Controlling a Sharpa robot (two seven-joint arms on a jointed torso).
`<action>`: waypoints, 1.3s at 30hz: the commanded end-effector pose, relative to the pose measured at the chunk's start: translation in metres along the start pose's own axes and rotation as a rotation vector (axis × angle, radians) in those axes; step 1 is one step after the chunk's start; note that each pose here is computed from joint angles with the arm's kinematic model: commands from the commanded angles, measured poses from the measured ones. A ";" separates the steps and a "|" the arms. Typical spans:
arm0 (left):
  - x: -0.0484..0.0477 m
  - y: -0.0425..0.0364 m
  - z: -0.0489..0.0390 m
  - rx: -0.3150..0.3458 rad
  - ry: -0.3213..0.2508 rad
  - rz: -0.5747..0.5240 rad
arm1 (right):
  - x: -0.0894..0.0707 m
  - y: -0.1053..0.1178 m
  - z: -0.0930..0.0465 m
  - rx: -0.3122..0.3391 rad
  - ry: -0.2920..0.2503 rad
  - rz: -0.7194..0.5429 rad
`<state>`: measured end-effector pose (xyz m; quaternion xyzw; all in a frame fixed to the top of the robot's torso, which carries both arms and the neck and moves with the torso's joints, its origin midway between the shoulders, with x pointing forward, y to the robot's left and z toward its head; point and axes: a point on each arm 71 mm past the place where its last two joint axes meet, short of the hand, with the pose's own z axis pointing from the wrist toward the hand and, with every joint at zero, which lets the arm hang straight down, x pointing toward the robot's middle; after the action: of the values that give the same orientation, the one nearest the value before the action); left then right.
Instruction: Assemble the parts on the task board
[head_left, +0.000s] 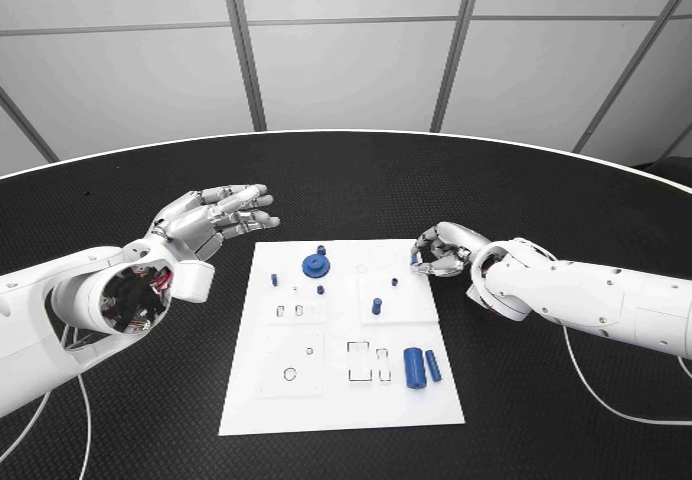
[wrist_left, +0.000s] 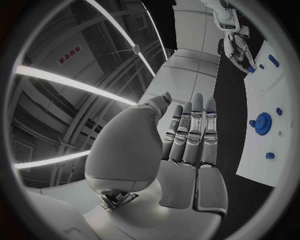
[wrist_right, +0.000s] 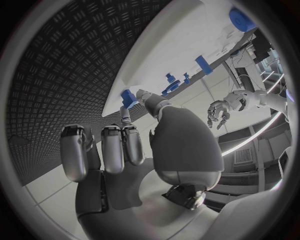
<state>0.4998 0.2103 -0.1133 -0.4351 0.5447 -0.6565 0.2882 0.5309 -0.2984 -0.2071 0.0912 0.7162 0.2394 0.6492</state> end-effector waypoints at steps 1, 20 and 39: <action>0.0000 0.0000 -0.0001 0.000 0.000 0.000 | 0.000 -0.001 0.000 0.004 0.002 -0.001; -0.0001 0.0000 -0.0005 -0.001 0.000 0.000 | 0.001 -0.001 0.002 0.011 0.005 -0.002; -0.0004 -0.0002 -0.0010 -0.001 -0.001 0.000 | 0.002 0.000 0.004 0.018 0.011 -0.003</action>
<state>0.4990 0.2111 -0.1132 -0.4356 0.5449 -0.6560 0.2881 0.5340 -0.2970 -0.2090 0.0946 0.7219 0.2328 0.6448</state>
